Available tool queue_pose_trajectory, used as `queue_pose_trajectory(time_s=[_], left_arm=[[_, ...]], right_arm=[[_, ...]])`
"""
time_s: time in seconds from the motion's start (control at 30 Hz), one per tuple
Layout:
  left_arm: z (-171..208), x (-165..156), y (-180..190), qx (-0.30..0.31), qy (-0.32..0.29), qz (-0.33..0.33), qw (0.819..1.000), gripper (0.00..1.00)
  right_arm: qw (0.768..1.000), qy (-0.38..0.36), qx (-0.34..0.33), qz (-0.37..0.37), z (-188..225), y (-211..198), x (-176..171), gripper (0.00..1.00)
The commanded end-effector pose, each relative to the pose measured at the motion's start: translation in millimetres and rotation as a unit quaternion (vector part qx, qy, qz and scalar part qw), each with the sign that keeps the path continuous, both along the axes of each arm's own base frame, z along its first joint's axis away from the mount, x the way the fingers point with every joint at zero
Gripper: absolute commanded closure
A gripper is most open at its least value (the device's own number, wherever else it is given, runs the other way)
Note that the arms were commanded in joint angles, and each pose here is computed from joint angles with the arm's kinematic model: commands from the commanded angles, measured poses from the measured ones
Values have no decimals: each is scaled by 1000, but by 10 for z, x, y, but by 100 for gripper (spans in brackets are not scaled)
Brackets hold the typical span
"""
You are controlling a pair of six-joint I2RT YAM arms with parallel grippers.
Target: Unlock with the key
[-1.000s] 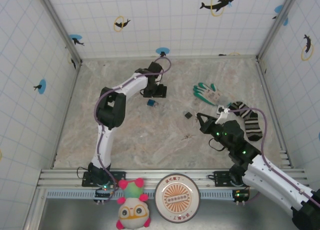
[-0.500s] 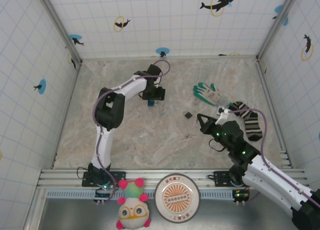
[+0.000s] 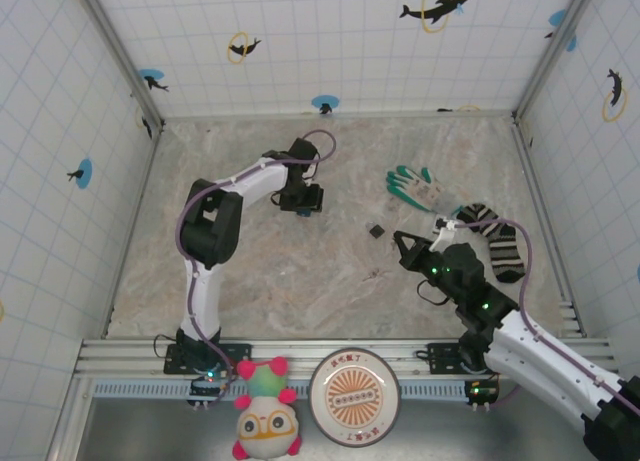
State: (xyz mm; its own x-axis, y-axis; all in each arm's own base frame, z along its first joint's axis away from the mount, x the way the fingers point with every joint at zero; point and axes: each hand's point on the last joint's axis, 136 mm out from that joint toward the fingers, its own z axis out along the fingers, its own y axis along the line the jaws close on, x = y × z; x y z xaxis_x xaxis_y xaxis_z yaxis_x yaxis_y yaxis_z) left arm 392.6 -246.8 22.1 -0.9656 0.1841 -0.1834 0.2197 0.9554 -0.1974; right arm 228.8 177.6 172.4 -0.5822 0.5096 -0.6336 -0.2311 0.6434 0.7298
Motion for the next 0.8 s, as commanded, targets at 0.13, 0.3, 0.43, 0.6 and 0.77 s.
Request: queue_pose_trajectory(time_s=[0.13, 0.3, 0.43, 0.6, 0.77], left_arm=[[-66, -20, 114, 89, -2, 0, 996, 35], [-175, -78, 114, 115, 9, -13, 993, 43], [-246, -96, 138, 122, 17, -15, 992, 54], [-305, -105, 136, 126, 23, -18, 992, 60], [-369, -105, 142, 131, 30, -21, 991, 70]], right_arm=[[1000, -7, 9, -12, 3, -27, 48, 100], [1000, -5, 9, -14, -14, -31, 64, 100], [1000, -3, 10, -14, -22, -32, 66, 100], [1000, 1, 14, -17, -62, -47, 58, 100], [999, 0, 20, -25, -87, -91, 43, 100]])
